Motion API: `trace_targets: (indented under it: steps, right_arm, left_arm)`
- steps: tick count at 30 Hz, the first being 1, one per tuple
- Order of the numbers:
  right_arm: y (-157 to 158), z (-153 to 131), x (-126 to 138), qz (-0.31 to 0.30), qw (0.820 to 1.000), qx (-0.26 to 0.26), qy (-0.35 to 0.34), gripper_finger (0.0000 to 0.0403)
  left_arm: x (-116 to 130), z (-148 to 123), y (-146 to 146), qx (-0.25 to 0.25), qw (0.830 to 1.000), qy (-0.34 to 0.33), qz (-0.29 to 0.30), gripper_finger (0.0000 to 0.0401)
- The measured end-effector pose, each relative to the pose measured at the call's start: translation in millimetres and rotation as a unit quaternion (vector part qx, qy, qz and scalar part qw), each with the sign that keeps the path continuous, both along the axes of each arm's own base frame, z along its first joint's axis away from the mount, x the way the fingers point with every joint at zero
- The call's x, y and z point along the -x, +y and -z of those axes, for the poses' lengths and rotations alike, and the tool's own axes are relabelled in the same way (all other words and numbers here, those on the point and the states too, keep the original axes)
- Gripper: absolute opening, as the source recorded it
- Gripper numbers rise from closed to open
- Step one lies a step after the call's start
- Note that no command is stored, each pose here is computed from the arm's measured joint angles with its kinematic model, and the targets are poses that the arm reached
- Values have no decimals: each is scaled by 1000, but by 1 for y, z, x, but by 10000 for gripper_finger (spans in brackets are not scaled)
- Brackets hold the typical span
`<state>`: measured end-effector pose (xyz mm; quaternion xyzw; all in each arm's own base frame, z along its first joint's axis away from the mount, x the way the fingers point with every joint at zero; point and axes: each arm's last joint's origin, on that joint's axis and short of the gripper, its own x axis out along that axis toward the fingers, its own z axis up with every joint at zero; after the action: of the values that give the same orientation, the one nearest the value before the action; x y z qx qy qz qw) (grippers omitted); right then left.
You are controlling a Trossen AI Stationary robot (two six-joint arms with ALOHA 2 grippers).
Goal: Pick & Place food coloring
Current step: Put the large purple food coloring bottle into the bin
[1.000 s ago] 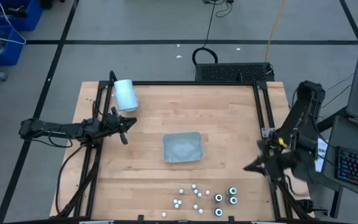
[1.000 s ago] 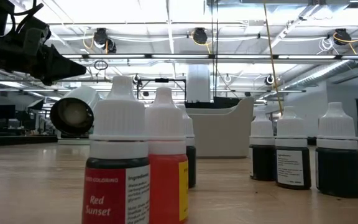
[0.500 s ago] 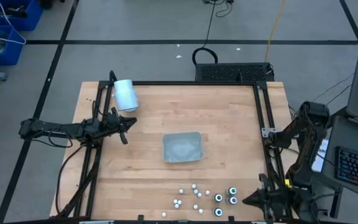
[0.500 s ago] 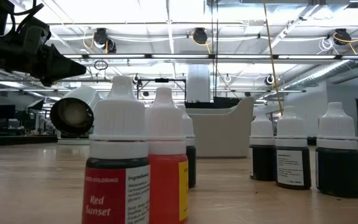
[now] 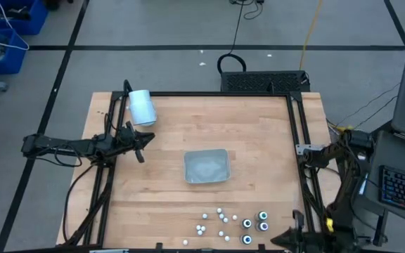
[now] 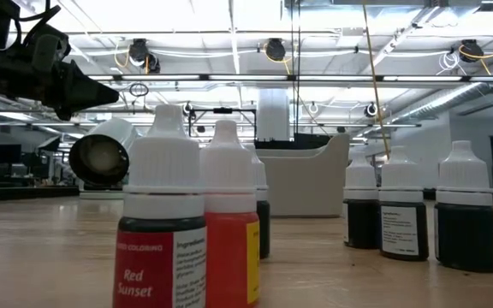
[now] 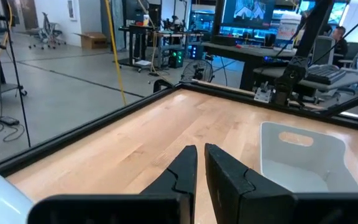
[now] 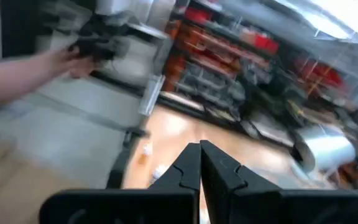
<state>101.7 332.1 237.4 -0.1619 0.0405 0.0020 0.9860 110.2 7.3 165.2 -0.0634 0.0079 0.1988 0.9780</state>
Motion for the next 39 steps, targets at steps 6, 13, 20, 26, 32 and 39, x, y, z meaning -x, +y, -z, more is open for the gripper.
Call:
trace_targets:
  steps: [6, 13, 20, 26, 32, 39]
  right_arm:
    - [7, 15, -2, 25, 1000, -16, -1, 0]
    - [-12, 26, -10, 64, 998, -18, -9, 0]
    - [-51, 0, -50, 2, 996, -58, 74, 0]
    - [-63, 1, -46, -37, 986, -71, 148, 0]
    - [-58, 8, -20, -69, 975, -81, 197, 2]
    - [-59, 12, -22, -73, 964, -117, 228, 63]
  left_arm:
    - [0, 0, 0, -4, 1000, 1, 0, 37]
    - [0, 0, 0, -11, 1000, 3, 0, 37]
    - [0, 0, 0, -12, 1000, 4, 1, 37]
    - [0, 0, 0, -15, 1000, 7, 1, 37]
    - [0, 1, 0, -14, 1000, 11, 1, 37]
    - [0, 4, 0, 5, 1000, 18, 2, 37]
